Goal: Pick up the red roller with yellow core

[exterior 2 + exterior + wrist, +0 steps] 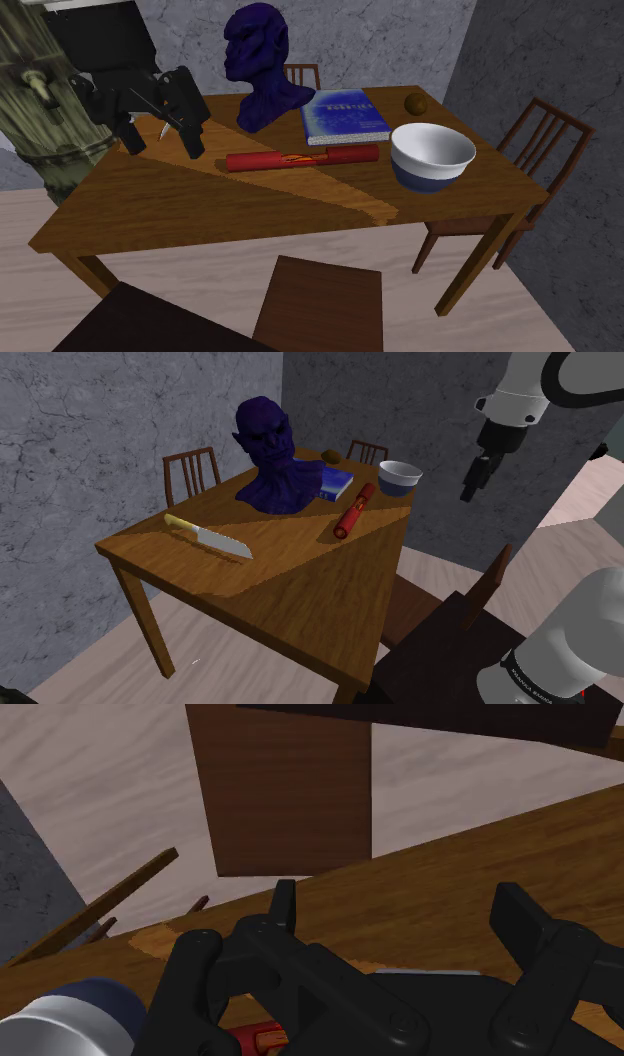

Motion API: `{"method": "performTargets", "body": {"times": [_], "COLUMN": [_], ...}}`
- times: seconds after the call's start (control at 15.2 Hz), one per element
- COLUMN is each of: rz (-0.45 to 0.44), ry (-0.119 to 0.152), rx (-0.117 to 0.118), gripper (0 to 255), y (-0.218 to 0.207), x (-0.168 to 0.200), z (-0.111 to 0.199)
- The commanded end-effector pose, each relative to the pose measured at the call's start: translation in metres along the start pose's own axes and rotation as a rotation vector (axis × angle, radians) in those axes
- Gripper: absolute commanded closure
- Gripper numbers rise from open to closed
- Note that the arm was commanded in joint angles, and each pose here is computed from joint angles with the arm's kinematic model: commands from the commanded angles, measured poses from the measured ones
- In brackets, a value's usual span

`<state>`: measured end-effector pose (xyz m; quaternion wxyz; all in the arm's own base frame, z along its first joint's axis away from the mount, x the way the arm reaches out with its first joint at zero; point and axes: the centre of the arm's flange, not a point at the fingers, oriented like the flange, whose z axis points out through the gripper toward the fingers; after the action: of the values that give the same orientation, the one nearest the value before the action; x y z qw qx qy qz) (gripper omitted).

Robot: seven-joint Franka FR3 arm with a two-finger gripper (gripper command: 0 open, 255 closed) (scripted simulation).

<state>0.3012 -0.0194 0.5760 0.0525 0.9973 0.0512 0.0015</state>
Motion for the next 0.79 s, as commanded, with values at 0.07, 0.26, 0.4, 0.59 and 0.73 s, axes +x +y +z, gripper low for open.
{"method": "performTargets", "body": {"times": [0.07, 0.26, 0.4, 0.59, 0.73], "rz": [0.035, 0.138, 0.207, 0.311, 0.38], "ry": [-0.005, -0.021, -0.032, -0.048, -0.059], "rx": [0.0, -0.002, -0.003, -0.004, -0.005], "gripper": [0, 0, 0, 0, 0], "y": [-0.004, -0.014, -0.018, -0.021, -0.021], "x": [0.012, 0.049, 0.075, 0.113, 0.138], "z": [0.005, 0.022, 0.033, 0.05, 0.062]}}
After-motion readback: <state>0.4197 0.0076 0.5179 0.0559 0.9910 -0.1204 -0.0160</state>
